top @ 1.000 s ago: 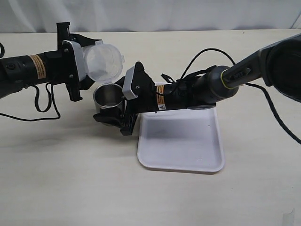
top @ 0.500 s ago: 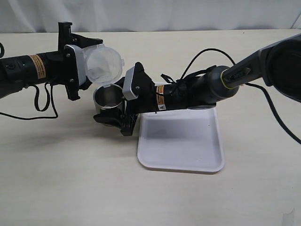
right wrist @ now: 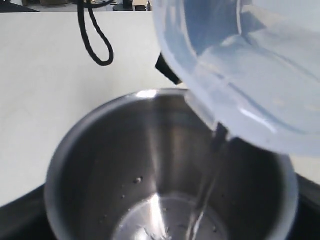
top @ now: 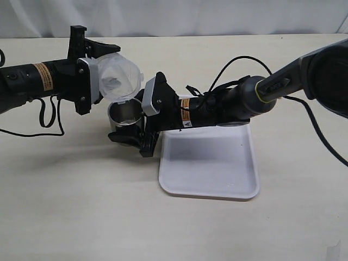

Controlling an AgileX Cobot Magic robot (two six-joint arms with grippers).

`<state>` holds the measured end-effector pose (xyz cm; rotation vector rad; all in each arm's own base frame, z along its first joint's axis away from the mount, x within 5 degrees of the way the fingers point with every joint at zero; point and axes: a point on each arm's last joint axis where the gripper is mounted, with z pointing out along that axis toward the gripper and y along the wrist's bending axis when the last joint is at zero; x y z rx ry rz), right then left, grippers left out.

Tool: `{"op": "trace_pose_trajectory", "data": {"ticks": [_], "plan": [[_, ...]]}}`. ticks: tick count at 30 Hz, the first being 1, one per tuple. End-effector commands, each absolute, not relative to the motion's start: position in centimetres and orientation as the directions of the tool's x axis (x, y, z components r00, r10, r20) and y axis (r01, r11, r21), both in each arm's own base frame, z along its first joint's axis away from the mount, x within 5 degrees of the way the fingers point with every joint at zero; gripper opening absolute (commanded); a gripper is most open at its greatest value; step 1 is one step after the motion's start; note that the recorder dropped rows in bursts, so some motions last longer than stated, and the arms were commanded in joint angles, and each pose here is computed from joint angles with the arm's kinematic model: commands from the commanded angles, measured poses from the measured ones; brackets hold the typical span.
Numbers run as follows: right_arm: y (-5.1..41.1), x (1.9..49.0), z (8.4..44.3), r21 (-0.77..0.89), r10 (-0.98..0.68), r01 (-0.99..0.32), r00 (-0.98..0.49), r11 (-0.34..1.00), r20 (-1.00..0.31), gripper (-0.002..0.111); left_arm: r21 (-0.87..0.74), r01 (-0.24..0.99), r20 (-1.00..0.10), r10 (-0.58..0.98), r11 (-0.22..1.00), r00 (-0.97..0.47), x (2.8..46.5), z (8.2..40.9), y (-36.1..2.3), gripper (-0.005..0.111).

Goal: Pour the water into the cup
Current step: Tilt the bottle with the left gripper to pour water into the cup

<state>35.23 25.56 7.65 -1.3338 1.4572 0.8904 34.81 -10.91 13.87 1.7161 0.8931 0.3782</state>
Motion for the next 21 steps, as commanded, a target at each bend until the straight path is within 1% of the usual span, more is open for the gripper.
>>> {"op": "trace_pose_trajectory", "data": {"ticks": [1,5,8,11,18,21], "plan": [[25.71,35.25,8.11,-0.087,-0.286,-0.987,0.046,0.134,-0.957,0.004,0.946,0.318,-0.174,0.727,-0.063,0.664,35.16,15.09,-10.98,0.0],[25.71,35.25,8.11,-0.087,-0.286,-0.987,0.046,0.134,-0.957,0.004,0.954,0.284,-0.127,0.724,-0.098,0.678,35.17,15.1,-10.97,0.0],[25.71,35.25,8.11,-0.087,-0.286,-0.987,0.046,0.134,-0.957,0.004,0.955,0.276,-0.118,0.723,-0.104,0.681,35.17,15.12,-10.98,0.0],[25.71,35.25,8.11,-0.087,-0.286,-0.987,0.046,0.134,-0.957,0.004,0.962,0.241,-0.078,0.714,-0.13,0.696,35.16,15.2,-11.02,0.0],[25.71,35.25,8.11,-0.087,-0.286,-0.987,0.046,0.134,-0.957,0.004,0.971,0.199,-0.048,0.699,-0.135,0.713,35.11,15.44,-11.15,0.0],[25.71,35.25,8.11,-0.087,-0.286,-0.987,0.046,0.134,-0.957,0.004,0.972,0.175,-0.017,0.695,-0.157,0.718,35.12,15.44,-11.14,0.0]]}}
